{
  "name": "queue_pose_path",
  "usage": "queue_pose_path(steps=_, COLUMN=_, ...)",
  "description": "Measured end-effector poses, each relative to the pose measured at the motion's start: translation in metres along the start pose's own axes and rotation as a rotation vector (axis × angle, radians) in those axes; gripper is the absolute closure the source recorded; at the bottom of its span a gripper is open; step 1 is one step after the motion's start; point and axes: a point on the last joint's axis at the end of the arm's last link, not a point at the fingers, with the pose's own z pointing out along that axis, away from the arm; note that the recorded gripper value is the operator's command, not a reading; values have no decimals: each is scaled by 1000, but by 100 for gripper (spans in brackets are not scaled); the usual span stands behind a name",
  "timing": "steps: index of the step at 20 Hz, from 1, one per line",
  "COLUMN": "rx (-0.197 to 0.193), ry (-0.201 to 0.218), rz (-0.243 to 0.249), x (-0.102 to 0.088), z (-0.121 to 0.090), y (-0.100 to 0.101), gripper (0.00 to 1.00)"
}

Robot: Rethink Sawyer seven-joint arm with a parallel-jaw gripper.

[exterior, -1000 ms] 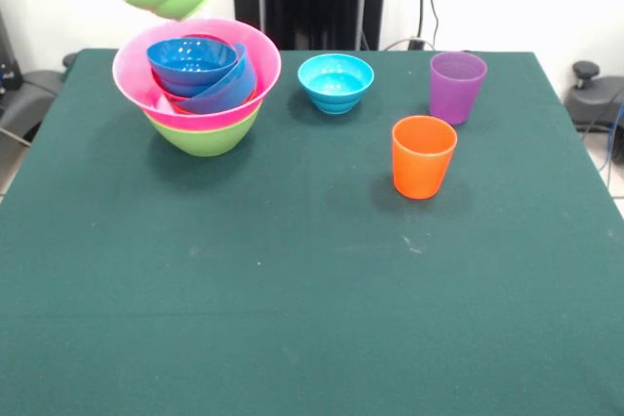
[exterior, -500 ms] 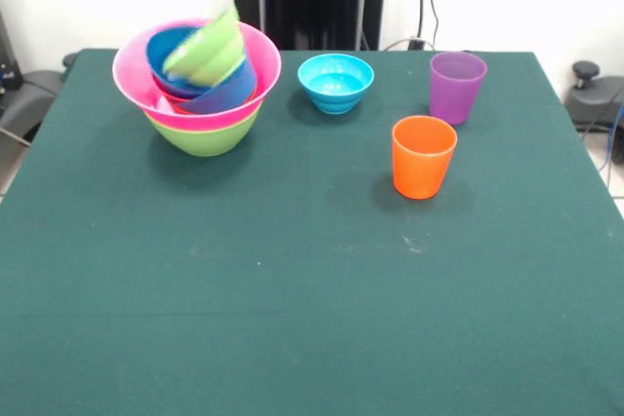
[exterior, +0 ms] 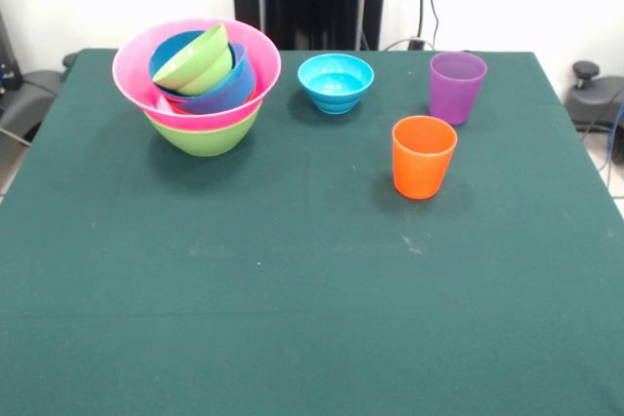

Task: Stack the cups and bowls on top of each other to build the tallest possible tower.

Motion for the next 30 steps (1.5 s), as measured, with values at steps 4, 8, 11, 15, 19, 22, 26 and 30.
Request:
queue_pose_path(steps=4, rx=5, ry=2, rz=-9, x=2, z=2, y=7, gripper=0)
queue_pose_path(steps=8, rx=12, ry=8, rz=-18, x=7, z=10, y=20, gripper=0)
queue_pose_path(steps=11, rx=10, ry=30, rz=-27, x=13, z=21, y=38, gripper=0)
queue_pose_path(steps=15, rx=9, ry=59, rz=-47, x=21, z=37, y=73, gripper=0)
queue_pose_path(steps=19, rx=22, ry=67, rz=-54, x=25, z=45, y=100, gripper=0)
queue_pose_path(steps=22, rx=34, ry=62, rz=-49, x=24, z=49, y=119, gripper=0)
queue_pose_path(steps=26, rx=50, ry=44, rz=-26, x=17, z=54, y=139, gripper=0)
queue_pose_path(steps=30, rx=61, ry=28, rz=-3, x=7, z=57, y=142, gripper=0)
